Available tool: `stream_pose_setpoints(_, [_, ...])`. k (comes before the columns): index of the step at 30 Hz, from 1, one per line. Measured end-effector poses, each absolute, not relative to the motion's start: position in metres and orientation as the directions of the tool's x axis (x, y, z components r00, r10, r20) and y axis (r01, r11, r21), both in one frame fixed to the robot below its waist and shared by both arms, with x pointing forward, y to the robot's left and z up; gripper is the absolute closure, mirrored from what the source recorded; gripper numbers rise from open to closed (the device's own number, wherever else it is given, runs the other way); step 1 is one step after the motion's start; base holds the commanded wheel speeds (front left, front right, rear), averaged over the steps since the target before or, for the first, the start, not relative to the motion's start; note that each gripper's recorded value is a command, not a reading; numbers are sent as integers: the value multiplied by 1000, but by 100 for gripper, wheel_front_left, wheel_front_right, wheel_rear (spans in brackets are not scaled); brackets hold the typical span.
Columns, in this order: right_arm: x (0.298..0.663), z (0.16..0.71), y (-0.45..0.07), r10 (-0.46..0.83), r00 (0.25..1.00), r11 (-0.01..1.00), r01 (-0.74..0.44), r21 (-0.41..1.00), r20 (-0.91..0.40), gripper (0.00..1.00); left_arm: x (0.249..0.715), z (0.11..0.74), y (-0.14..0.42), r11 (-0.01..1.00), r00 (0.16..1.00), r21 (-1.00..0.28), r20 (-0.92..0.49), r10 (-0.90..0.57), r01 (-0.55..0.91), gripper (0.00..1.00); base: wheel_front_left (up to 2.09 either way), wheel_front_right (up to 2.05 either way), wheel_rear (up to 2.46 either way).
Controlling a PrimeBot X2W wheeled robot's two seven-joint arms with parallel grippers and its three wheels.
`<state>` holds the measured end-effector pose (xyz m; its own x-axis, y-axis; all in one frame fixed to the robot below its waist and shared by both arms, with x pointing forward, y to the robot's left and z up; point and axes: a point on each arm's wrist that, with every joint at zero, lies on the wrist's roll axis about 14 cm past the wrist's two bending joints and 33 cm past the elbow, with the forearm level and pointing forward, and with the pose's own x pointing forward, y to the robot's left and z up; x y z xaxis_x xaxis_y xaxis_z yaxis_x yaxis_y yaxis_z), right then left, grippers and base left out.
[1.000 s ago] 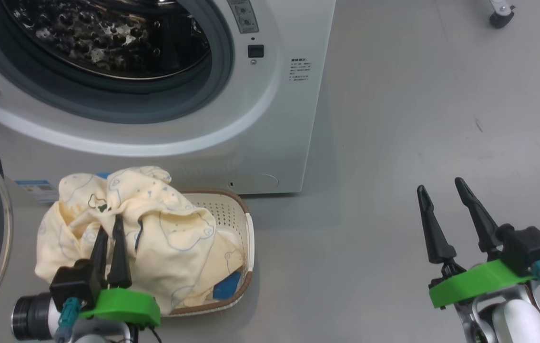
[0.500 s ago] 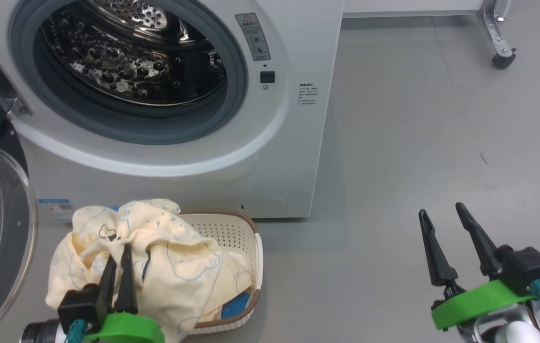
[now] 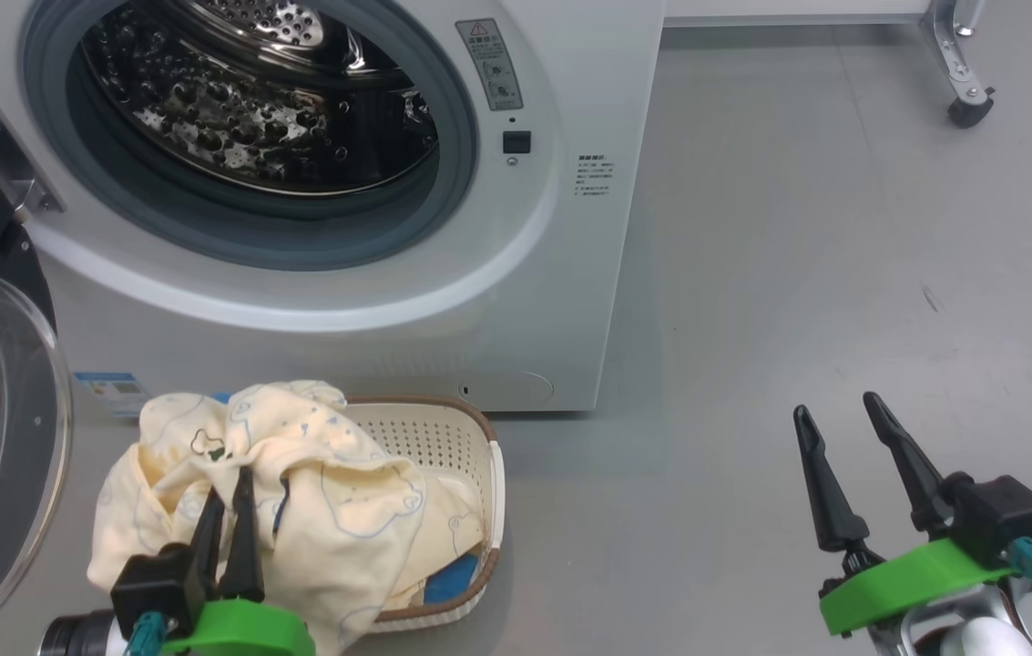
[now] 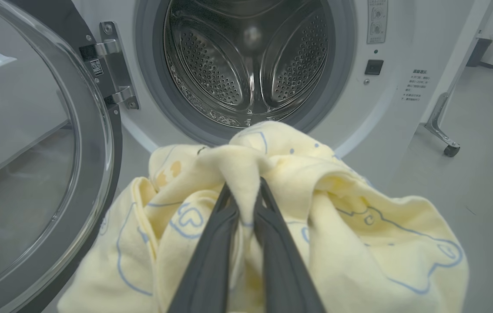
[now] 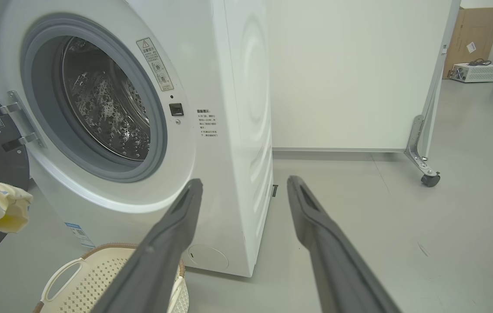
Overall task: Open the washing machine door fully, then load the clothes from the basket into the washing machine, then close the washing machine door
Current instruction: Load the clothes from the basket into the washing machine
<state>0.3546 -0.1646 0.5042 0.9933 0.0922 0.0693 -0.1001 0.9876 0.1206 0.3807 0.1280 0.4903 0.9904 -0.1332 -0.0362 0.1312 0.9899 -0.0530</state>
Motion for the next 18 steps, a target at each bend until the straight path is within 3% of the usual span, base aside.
stream_pose_setpoints(18, [355, 499, -165, 89, 995, 988, -95, 122, 54, 0, 386, 487, 123, 988, 988, -62, -46, -147, 144, 100, 0, 0, 0])
